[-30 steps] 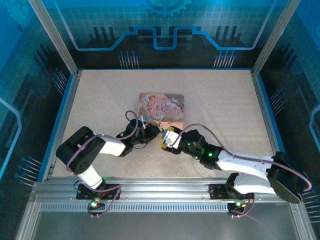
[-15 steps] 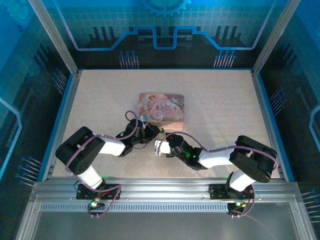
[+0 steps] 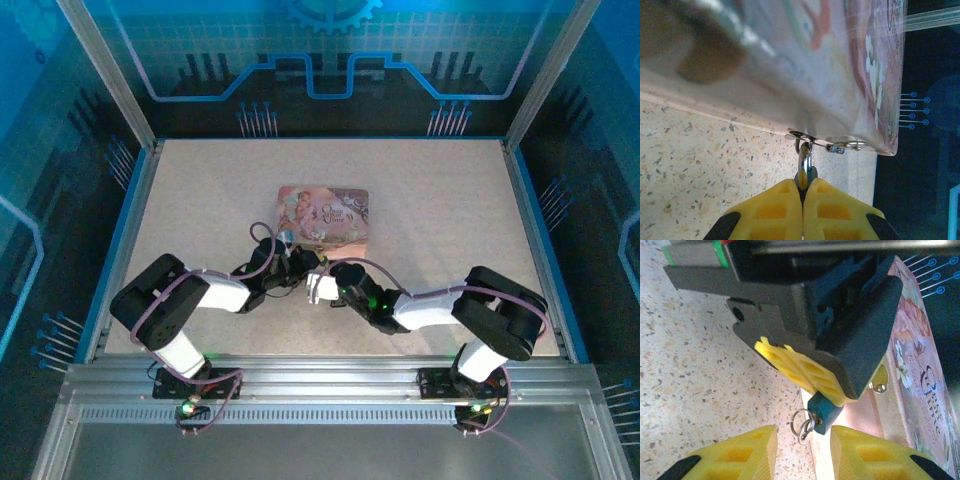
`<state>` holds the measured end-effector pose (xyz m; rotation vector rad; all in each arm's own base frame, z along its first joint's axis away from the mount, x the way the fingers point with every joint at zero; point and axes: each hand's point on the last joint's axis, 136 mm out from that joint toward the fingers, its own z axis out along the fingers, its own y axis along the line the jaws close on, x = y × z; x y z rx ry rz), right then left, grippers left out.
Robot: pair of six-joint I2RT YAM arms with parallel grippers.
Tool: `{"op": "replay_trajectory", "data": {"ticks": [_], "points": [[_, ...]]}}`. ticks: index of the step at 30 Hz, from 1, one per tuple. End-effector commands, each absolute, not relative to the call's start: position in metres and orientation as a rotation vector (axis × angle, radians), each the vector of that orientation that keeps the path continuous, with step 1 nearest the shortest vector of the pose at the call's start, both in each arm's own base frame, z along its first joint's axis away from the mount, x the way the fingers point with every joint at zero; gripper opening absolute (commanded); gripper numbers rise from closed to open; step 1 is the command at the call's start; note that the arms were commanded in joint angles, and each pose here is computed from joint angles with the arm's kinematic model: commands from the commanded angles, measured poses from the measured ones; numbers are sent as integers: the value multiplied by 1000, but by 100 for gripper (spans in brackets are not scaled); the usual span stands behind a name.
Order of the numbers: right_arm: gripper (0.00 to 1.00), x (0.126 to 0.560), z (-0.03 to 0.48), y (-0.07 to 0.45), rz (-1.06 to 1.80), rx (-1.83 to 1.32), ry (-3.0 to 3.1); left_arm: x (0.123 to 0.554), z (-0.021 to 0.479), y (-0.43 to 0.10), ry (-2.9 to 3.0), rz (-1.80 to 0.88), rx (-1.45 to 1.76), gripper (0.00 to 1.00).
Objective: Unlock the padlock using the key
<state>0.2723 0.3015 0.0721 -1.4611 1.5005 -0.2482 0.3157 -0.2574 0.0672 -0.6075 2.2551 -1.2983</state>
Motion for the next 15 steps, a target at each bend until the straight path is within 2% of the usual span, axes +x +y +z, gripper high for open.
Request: {"op": "replay_trajectory", "data": {"ticks": [1, 15], "points": [[34, 276, 81, 301, -231, -1448, 1484, 318, 89, -268, 2219, -1383, -595, 6], [33, 280, 73, 297, -222, -1494, 1467, 322, 94, -273, 2206, -1442, -644, 6]]}}
